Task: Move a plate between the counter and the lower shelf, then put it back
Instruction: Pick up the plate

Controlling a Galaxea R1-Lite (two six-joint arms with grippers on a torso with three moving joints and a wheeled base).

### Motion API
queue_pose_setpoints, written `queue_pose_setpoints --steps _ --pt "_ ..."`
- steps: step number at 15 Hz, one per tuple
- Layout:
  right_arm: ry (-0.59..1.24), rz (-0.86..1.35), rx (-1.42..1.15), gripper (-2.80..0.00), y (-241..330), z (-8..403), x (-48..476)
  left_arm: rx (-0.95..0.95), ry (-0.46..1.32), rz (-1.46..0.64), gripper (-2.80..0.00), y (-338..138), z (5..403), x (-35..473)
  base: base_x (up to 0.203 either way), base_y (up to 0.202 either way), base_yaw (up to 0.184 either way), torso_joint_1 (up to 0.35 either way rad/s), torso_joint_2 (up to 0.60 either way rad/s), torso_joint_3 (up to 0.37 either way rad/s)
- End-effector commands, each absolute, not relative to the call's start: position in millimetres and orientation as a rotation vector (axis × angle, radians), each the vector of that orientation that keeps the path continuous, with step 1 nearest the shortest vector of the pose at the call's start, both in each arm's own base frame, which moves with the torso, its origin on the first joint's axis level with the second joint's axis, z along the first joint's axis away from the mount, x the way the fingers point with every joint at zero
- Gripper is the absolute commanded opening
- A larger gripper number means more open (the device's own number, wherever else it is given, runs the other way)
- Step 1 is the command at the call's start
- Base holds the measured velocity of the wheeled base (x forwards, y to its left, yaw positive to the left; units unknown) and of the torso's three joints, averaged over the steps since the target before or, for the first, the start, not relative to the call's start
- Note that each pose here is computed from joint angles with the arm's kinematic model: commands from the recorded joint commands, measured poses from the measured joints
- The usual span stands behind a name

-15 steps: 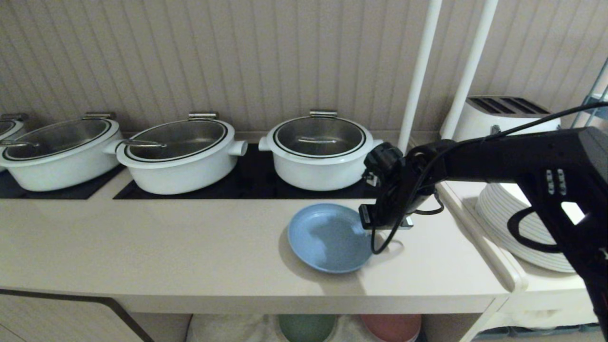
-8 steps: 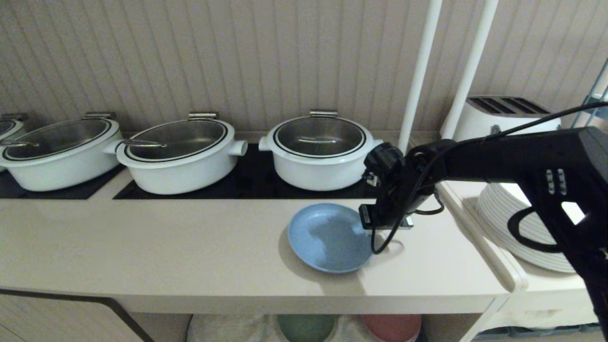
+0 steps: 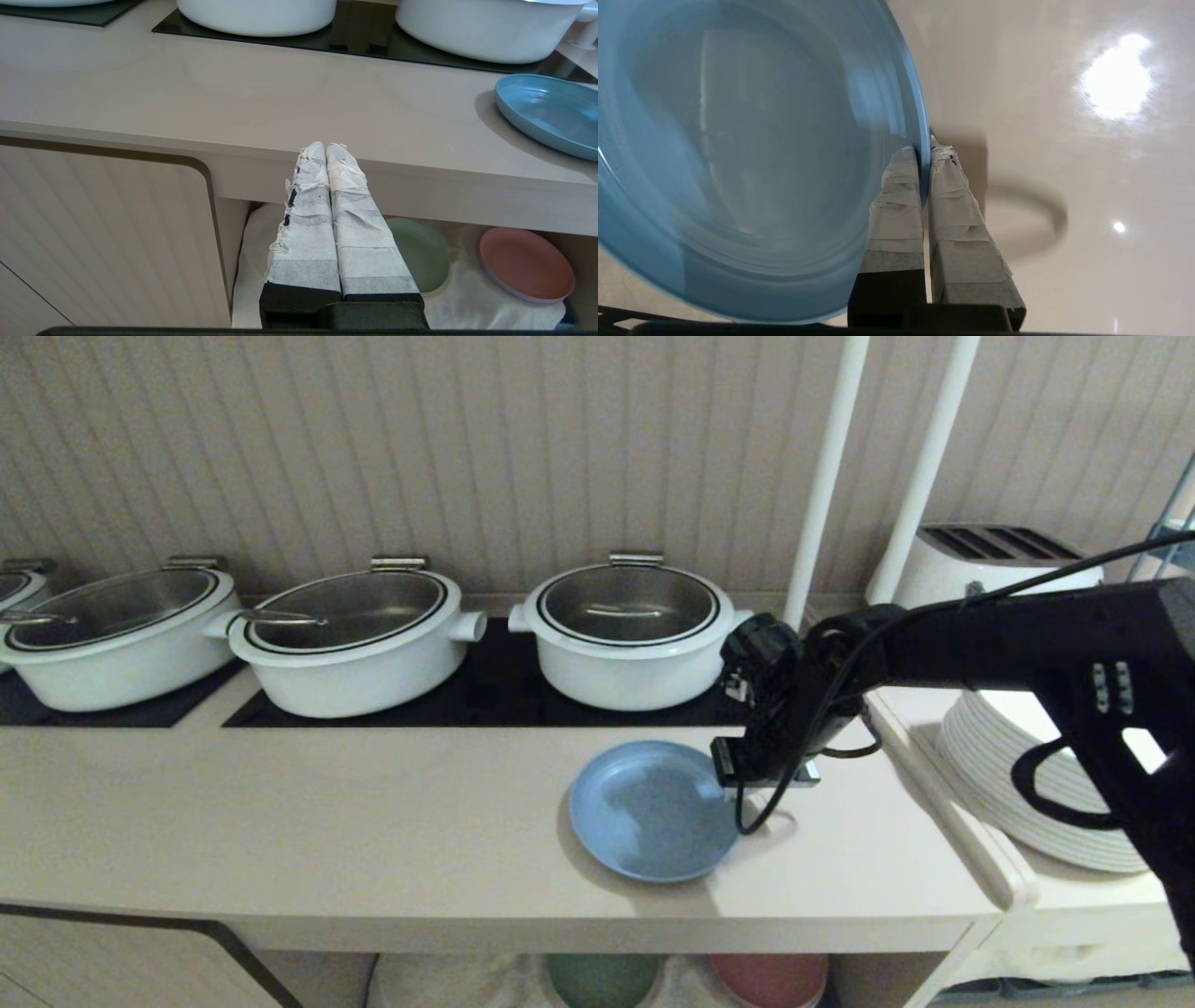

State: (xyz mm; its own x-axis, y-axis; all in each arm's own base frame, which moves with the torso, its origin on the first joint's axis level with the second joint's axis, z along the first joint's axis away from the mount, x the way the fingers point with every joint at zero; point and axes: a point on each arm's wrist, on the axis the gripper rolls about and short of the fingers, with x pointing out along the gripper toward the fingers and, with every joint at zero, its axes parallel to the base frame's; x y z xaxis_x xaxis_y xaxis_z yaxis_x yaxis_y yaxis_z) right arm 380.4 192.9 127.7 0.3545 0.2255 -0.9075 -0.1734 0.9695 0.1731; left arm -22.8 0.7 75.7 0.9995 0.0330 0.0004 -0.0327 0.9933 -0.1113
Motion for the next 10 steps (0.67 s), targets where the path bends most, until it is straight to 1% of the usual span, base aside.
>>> queue_pose_setpoints --steps 1,10 --pt "1.163 0.252 0.076 -2.80 190.7 138.2 376.6 -0.112 -0.003 0.034 -2.80 0.8 75.9 -22.9 0.000 0.000 0.000 0.000 0.00 0.000" --pt "1.157 0.238 0.088 -2.80 172.7 157.6 355.7 -0.114 -0.003 0.034 -2.80 0.8 75.9 -22.9 0.000 0.000 0.000 0.000 0.00 0.000"
